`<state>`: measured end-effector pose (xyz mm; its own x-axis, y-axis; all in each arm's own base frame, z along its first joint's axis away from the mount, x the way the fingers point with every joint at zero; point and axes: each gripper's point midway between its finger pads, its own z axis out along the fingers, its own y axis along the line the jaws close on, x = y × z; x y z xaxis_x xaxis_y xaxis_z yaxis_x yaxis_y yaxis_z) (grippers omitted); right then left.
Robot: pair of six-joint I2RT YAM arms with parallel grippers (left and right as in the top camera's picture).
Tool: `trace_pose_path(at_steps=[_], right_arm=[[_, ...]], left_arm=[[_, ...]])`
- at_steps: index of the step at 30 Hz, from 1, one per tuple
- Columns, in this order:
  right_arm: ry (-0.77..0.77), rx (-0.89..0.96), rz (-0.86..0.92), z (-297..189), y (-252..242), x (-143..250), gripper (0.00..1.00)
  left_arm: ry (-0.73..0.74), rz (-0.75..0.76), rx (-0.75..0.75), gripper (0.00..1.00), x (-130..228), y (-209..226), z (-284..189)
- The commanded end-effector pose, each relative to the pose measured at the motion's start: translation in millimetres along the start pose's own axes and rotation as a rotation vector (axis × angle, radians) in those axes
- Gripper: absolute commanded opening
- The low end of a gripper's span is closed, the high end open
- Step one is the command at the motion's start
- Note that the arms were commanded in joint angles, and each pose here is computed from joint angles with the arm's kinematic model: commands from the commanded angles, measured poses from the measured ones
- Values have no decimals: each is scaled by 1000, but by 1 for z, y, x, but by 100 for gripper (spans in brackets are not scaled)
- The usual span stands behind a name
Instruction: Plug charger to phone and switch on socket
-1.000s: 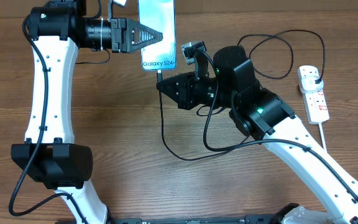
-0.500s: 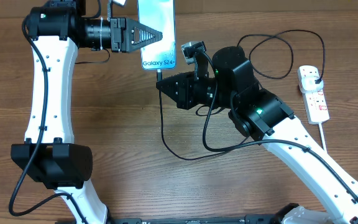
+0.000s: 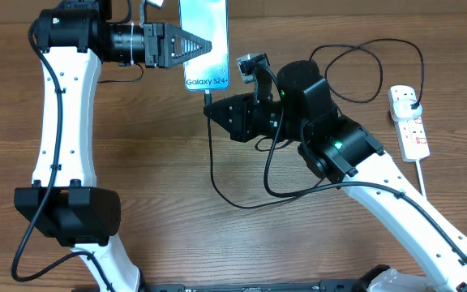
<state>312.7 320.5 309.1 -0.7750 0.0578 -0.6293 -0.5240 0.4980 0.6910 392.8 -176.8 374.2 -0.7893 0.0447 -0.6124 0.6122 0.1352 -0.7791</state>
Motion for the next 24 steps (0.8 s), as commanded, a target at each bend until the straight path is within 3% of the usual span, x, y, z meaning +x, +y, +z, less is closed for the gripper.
trace_pose_path(at_steps=[1, 24], right_arm=[[-127, 9, -25, -16, 14, -32, 4], [-153, -12, -24, -16, 20, -38, 4]], left_arm=[[-13, 32, 45, 4, -3, -28, -2], [-12, 21, 46, 4, -2, -28, -2]])
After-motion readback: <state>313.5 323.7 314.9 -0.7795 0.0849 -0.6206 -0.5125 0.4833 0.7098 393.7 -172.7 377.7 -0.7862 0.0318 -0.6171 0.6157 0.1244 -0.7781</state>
